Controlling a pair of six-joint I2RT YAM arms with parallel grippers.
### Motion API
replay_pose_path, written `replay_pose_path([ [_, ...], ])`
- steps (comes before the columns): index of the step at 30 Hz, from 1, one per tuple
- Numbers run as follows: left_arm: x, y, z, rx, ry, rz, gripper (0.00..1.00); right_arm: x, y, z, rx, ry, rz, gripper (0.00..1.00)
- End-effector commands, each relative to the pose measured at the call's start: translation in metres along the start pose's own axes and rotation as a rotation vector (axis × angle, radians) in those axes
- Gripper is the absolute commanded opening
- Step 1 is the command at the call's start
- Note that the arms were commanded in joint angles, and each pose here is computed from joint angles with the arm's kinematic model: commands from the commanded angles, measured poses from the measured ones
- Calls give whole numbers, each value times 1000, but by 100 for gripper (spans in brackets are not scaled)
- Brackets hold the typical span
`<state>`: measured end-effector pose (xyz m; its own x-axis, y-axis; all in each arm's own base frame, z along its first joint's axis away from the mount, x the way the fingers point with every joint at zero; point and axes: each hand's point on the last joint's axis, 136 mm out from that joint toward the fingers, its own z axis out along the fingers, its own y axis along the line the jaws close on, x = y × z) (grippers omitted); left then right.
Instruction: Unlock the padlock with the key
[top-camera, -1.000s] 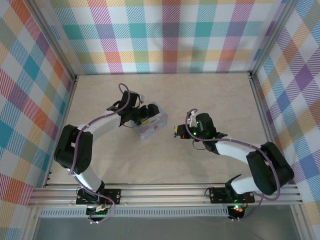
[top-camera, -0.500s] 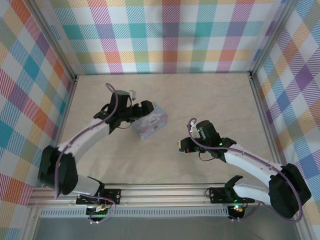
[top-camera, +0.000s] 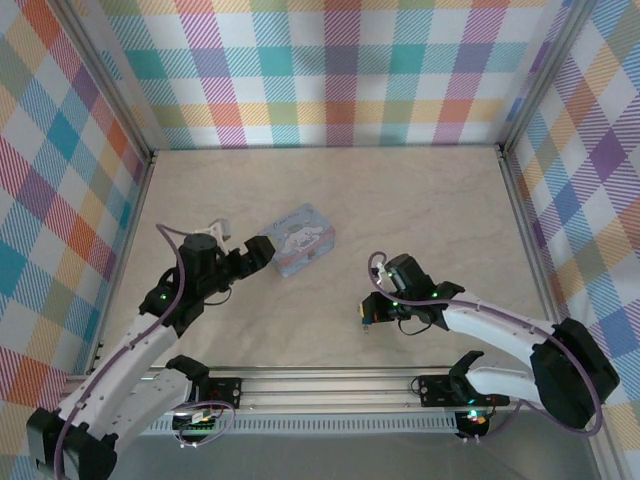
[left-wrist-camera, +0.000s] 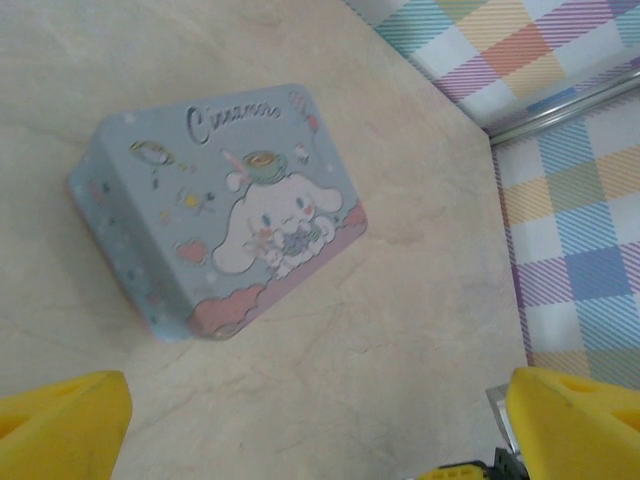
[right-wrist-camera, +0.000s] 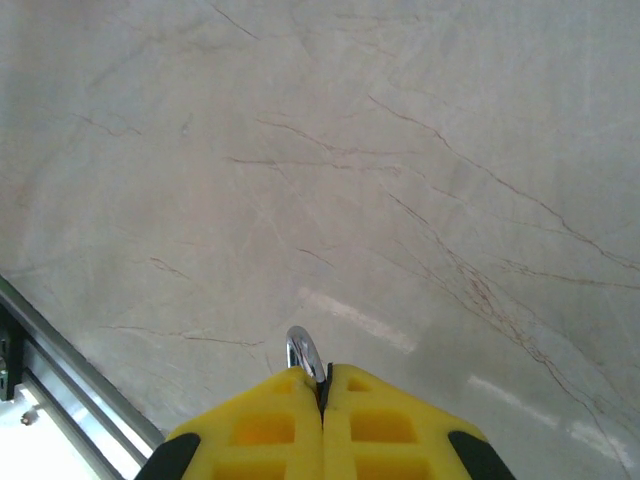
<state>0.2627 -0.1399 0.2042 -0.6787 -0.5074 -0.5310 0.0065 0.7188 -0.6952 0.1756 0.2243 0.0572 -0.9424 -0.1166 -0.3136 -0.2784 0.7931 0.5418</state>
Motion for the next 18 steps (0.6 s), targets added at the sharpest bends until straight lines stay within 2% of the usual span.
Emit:
replay_pose_path([
  [1,11,21,-8,-63,11,-10,96,3,1,8,-6,26,12,6],
  [12,12,27,-9,-83,5,7,98,8,-8,30,10,66,44,7],
  [18,11,28,-9,-95,2,16,98,4,-10,33,31,65,40,14],
])
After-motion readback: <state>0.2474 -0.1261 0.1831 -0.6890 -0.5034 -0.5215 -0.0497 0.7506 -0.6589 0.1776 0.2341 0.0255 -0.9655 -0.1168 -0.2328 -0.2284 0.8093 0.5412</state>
